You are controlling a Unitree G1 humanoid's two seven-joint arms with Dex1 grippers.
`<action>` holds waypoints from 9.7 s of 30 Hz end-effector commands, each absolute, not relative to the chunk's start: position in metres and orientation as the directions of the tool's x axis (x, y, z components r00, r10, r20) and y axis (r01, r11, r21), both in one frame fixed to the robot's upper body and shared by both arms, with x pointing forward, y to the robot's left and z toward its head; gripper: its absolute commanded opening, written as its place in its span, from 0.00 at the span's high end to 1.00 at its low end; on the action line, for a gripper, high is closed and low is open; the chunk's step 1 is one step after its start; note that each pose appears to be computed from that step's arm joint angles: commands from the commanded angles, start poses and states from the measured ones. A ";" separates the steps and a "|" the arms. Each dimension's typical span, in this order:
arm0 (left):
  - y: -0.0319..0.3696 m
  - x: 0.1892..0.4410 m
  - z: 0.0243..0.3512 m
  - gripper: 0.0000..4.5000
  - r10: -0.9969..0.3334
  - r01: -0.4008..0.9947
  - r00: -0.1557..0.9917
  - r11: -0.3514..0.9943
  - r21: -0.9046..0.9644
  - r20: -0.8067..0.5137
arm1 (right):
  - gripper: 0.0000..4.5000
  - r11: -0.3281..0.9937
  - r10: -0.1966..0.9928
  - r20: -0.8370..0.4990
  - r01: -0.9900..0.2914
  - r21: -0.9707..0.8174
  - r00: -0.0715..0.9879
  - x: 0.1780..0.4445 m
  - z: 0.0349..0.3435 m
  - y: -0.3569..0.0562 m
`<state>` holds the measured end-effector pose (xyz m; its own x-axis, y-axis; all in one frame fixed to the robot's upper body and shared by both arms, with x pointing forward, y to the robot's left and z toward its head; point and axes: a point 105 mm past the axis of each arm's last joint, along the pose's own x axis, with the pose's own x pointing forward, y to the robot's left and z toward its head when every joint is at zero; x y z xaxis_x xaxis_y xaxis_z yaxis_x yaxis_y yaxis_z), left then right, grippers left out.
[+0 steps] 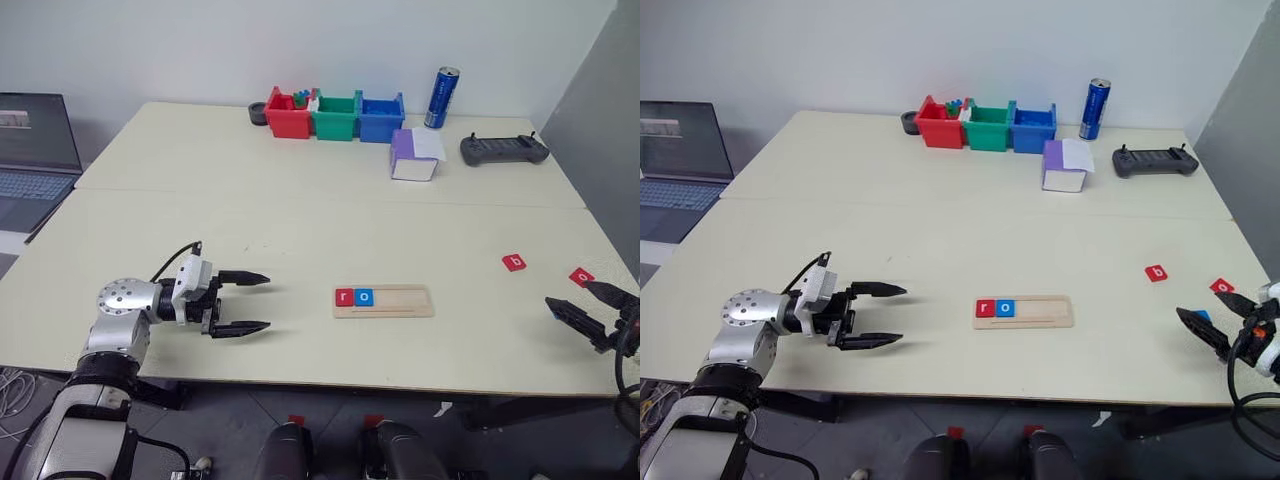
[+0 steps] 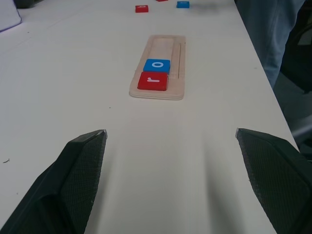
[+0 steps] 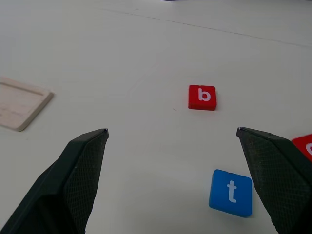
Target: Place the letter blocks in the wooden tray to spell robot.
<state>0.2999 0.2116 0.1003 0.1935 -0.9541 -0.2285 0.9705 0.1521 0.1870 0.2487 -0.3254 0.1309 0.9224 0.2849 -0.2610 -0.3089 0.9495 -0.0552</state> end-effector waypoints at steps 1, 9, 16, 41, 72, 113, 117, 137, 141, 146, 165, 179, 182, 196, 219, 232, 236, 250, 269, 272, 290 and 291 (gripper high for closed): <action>0.218 0.302 0.107 0.00 -0.953 0.961 0.212 0.164 0.220 -0.215 | 0.00 0.960 0.215 -0.214 -0.247 -0.132 0.953 0.259 0.138 -0.329; 0.221 0.299 0.109 0.00 -0.956 0.965 0.206 0.162 0.207 -0.209 | 0.00 0.976 0.178 -0.176 -0.197 -0.096 0.968 0.282 0.130 -0.338; 0.223 0.299 0.111 0.00 -0.956 0.962 0.209 0.164 0.217 -0.204 | 0.00 0.985 0.122 -0.191 -0.142 -0.094 0.974 0.327 0.110 -0.319; 0.225 0.299 0.120 0.00 -0.955 0.960 0.214 0.166 0.226 -0.206 | 0.28 0.995 0.035 -0.205 -0.052 -0.080 0.978 0.359 0.079 -0.294; 0.219 0.307 0.120 0.00 -0.949 0.964 0.194 0.137 0.229 -0.248 | 0.12 0.996 -0.089 -0.240 0.082 -0.037 0.967 0.261 0.080 -0.207; 0.212 0.301 0.123 0.00 -0.958 0.953 0.186 0.123 0.275 -0.218 | 0.68 0.361 0.753 -0.519 -0.914 -0.187 0.404 0.308 0.110 -0.225; 0.210 0.301 0.123 0.00 -0.959 0.952 0.180 0.115 0.282 -0.218 | 0.68 0.176 0.839 -0.480 -0.962 -0.207 0.257 0.304 0.138 -0.167; 0.209 0.290 0.120 0.00 -0.963 0.953 0.171 0.108 0.282 -0.210 | 0.68 -0.006 0.809 -0.576 -0.978 -0.209 0.118 0.339 0.107 -0.102; 0.209 0.289 0.120 0.00 -0.963 0.953 0.175 0.113 0.281 -0.206 | 0.68 -0.028 0.794 -0.599 -0.978 -0.206 0.104 0.341 0.103 -0.100; 0.210 0.288 0.119 0.00 -0.961 0.952 0.183 0.121 0.282 -0.206 | 0.68 -0.042 0.791 -0.605 -0.978 -0.204 0.092 0.342 0.102 -0.098; 0.212 0.287 0.119 0.00 -0.958 0.948 0.198 0.135 0.287 -0.206 | 0.68 -0.053 0.785 -0.612 -0.975 -0.214 0.092 0.344 0.102 -0.089; 0.210 0.288 0.119 0.00 -0.960 0.948 0.197 0.134 0.289 -0.199 | 0.15 -0.039 0.793 -0.600 -0.974 -0.225 0.107 0.348 0.111 -0.089; 0.209 0.288 0.119 0.00 -0.961 0.948 0.195 0.133 0.289 -0.198 | 0.00 -0.059 0.810 -0.581 -0.974 -0.217 0.081 0.342 0.120 -0.089; 0.209 0.288 0.117 0.00 -0.960 0.949 0.195 0.133 0.284 -0.201 | 0.13 -0.039 0.873 -0.487 -0.988 -0.147 0.037 0.299 0.130 -0.086; 0.213 0.287 0.115 0.00 -0.953 0.950 0.198 0.129 0.285 -0.228 | 0.99 0.055 0.850 -0.515 -0.991 -0.121 0.110 0.324 0.097 -0.081; 0.214 0.287 0.120 0.00 -0.954 0.947 0.198 0.128 0.293 -0.223 | 0.91 0.369 0.889 -0.267 -0.927 -0.069 0.373 0.311 0.187 -0.158; 0.211 0.286 0.117 0.00 -0.957 0.952 0.186 0.120 0.282 -0.222 | 0.63 0.646 0.701 -0.345 -0.761 -0.063 0.624 0.304 0.163 -0.244; 0.206 0.295 0.123 0.00 -0.958 0.950 0.176 0.105 0.294 -0.225 | 0.00 0.920 0.237 -0.343 -0.323 -0.221 0.909 0.343 0.129 -0.375; 0.216 0.282 0.122 0.00 -0.952 0.946 0.209 0.139 0.294 -0.222 | 0.00 0.997 -0.062 -0.344 0.041 -0.069 0.937 0.347 0.088 -0.407; 0.216 0.281 0.123 0.00 -0.951 0.944 0.217 0.146 0.297 -0.219 | 0.00 0.998 -0.055 -0.349 0.046 -0.036 0.936 0.340 0.082 -0.409; 0.210 0.291 0.121 0.00 -0.955 0.950 0.193 0.124 0.286 -0.227 | 0.55 0.994 0.046 -0.240 -0.068 -0.085 0.970 0.351 0.095 -0.375; 0.210 0.292 0.121 0.00 -0.955 0.950 0.191 0.122 0.287 -0.227 | 0.55 0.991 0.051 -0.228 -0.077 -0.106 0.972 0.351 0.098 -0.371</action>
